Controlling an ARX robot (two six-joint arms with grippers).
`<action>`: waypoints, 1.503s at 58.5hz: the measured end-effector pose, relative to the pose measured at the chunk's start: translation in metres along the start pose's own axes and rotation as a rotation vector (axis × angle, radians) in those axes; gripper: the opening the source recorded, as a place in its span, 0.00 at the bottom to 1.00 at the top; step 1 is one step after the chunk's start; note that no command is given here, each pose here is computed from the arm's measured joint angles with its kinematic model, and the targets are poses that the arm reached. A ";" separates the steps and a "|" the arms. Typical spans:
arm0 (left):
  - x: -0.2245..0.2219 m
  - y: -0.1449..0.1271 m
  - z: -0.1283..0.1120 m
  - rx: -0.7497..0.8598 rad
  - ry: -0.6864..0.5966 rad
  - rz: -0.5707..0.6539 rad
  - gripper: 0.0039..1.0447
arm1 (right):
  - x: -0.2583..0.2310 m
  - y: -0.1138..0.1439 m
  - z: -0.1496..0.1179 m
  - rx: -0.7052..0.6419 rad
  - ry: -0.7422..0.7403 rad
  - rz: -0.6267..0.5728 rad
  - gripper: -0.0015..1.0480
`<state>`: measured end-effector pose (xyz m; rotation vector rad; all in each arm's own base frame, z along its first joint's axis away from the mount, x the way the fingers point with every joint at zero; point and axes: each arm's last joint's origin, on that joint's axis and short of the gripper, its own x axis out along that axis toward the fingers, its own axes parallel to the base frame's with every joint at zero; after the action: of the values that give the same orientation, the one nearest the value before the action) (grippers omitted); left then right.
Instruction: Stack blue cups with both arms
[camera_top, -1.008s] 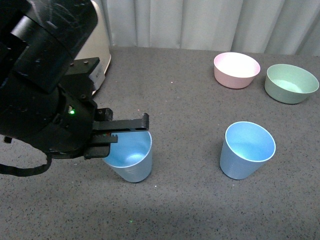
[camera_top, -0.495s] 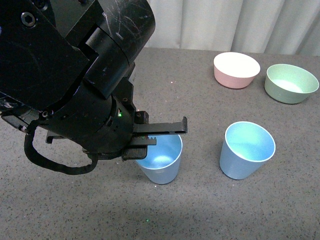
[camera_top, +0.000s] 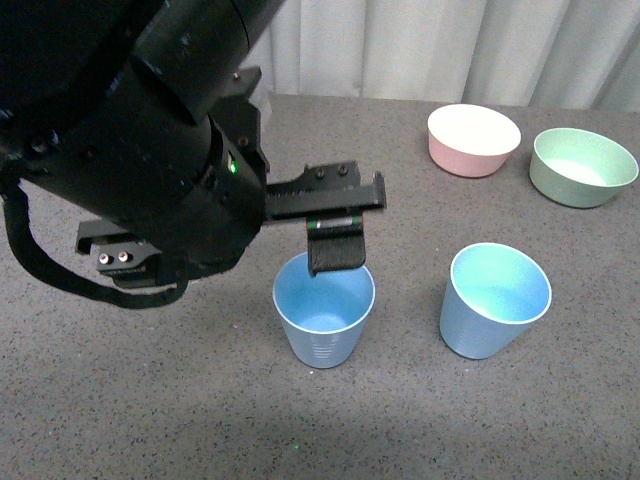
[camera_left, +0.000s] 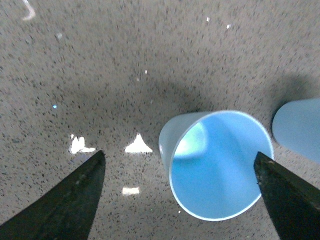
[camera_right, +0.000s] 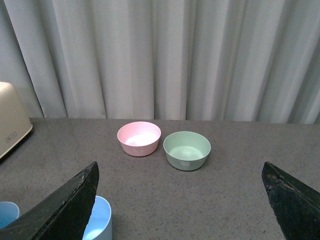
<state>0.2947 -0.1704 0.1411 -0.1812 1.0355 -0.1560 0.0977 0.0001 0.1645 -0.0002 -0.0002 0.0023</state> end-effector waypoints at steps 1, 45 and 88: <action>-0.001 0.000 0.001 -0.002 -0.006 -0.002 0.88 | 0.000 0.000 0.000 0.000 0.000 0.000 0.91; -0.101 0.124 -0.073 0.177 -1.024 0.144 0.03 | 0.000 0.000 0.000 0.000 0.000 0.000 0.91; -0.140 0.152 -0.111 0.176 -1.044 0.149 0.03 | 0.000 0.000 0.000 0.000 0.000 0.000 0.91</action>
<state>0.1354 -0.0004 0.1694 -0.0075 -0.0086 -0.0023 0.0977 0.0001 0.1645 -0.0002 -0.0002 0.0023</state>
